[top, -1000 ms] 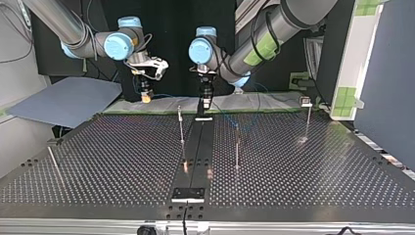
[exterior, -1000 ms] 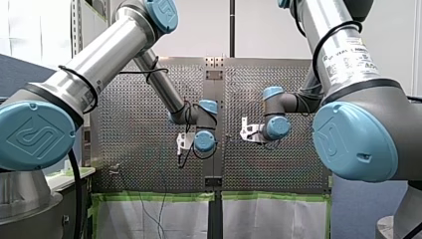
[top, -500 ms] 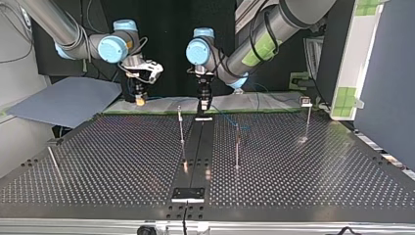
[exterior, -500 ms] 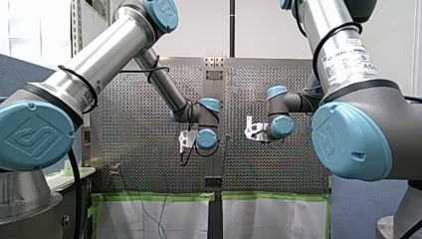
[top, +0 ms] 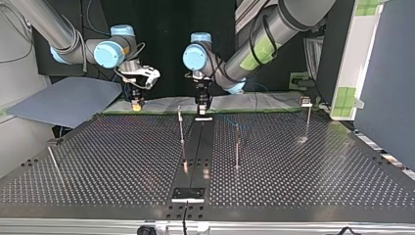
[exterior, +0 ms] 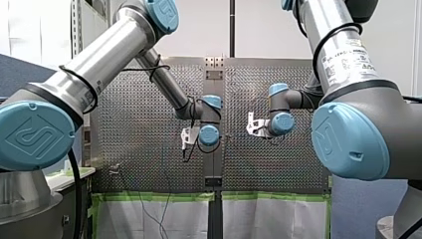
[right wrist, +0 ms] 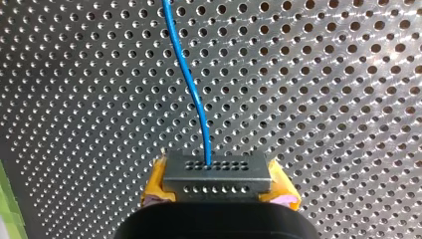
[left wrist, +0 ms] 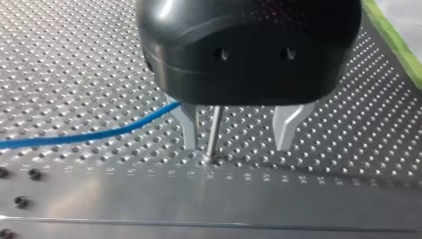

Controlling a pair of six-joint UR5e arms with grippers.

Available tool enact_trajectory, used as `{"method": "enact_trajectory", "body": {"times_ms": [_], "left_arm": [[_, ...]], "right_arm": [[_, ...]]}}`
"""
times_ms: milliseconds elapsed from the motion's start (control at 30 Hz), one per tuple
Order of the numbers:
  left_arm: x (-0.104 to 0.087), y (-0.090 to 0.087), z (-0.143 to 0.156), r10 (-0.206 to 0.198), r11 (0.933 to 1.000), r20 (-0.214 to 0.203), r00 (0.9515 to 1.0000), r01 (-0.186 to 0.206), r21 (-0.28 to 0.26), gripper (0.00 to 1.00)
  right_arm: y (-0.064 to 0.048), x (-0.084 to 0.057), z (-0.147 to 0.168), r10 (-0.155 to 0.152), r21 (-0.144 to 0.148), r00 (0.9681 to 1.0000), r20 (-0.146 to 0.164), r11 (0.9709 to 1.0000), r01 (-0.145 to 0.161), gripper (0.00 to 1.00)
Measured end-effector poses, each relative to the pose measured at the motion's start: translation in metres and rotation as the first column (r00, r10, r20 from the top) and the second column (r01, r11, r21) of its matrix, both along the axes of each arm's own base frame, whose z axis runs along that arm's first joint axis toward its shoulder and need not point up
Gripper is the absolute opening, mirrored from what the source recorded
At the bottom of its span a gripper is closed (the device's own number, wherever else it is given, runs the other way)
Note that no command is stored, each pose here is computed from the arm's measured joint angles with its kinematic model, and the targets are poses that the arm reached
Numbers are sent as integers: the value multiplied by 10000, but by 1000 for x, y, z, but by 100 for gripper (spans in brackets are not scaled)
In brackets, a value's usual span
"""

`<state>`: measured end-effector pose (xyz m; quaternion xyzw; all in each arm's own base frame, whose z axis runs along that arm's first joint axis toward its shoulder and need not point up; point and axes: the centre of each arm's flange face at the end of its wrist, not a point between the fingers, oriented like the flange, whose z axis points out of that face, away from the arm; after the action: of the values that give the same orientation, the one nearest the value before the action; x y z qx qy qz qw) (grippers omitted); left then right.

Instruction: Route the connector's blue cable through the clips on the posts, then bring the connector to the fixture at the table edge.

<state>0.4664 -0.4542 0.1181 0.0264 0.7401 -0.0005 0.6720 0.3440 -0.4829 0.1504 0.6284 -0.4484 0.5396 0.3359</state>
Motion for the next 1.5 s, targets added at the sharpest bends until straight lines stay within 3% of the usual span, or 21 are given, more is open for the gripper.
{"method": "enact_trajectory", "body": {"times_ms": [167,333,900,1300,1500], "left_arm": [[9,-4,-11,71,9999,-232,9997,-69,86,16],[19,-8,-11,111,9999,-182,9998,-111,10,16],[13,-8,-16,276,9994,-329,9991,-269,202,16],[26,-1,-18,222,9996,-281,9994,-217,201,16],[35,-3,-32,298,9987,-477,9984,-278,418,16]], "right_arm": [[-3,-3,0,-53,-24,10000,12,10000,53,0],[-6,-7,-1,-115,-31,9999,-9,9999,115,0],[-3,-6,-7,-84,117,9998,-161,9999,86,0],[-8,-8,-9,-148,-27,9999,-41,9999,148,0],[-12,-6,-22,-149,78,9999,-70,9999,149,0]]}}
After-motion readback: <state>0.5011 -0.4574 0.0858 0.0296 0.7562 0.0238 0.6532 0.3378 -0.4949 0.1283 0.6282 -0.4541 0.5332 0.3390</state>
